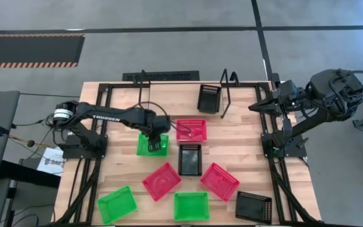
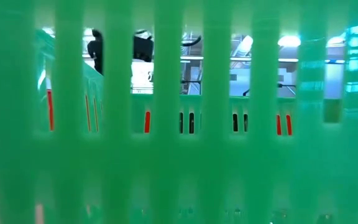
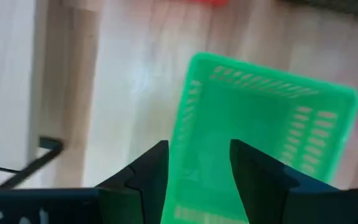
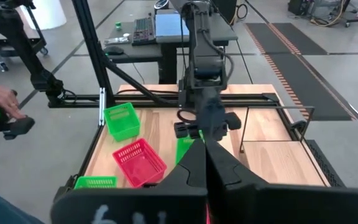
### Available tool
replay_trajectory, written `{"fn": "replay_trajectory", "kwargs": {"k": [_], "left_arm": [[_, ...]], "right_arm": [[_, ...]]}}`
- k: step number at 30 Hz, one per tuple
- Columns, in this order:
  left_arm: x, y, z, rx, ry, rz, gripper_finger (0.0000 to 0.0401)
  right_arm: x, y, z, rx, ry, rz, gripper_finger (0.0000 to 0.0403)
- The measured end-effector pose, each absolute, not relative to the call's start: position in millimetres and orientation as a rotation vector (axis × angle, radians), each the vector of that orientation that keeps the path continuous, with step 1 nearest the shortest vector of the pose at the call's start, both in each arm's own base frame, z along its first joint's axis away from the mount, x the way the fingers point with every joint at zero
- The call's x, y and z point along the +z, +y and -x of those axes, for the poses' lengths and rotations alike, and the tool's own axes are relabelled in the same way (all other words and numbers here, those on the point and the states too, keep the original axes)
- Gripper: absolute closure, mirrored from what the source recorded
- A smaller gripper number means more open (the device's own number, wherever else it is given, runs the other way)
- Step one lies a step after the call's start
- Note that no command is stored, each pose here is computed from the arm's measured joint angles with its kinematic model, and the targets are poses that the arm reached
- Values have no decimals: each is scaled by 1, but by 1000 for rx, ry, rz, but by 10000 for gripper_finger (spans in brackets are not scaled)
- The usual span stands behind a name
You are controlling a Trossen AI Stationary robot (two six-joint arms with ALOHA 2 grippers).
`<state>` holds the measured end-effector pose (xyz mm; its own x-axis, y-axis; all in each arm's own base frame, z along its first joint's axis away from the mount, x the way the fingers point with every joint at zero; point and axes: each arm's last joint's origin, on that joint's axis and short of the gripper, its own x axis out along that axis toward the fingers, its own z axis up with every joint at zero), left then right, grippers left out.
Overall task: Stack baskets on shelf by color
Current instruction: Put the top green bin on the shelf
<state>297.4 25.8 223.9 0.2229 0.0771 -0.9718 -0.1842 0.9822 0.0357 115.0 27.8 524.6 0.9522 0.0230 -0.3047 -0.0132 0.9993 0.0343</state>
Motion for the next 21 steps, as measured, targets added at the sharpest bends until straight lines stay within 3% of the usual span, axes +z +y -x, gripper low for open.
{"fn": "replay_trajectory", "kwargs": {"k": [11, 21], "left_arm": [[218, 43, -288, 7, 1402, 46, 243], [200, 45, -278, 64, 1473, -14, 243]], "right_arm": [[525, 28, -115, 19, 310, -32, 396], [525, 28, -115, 21, 308, -34, 395]]}}
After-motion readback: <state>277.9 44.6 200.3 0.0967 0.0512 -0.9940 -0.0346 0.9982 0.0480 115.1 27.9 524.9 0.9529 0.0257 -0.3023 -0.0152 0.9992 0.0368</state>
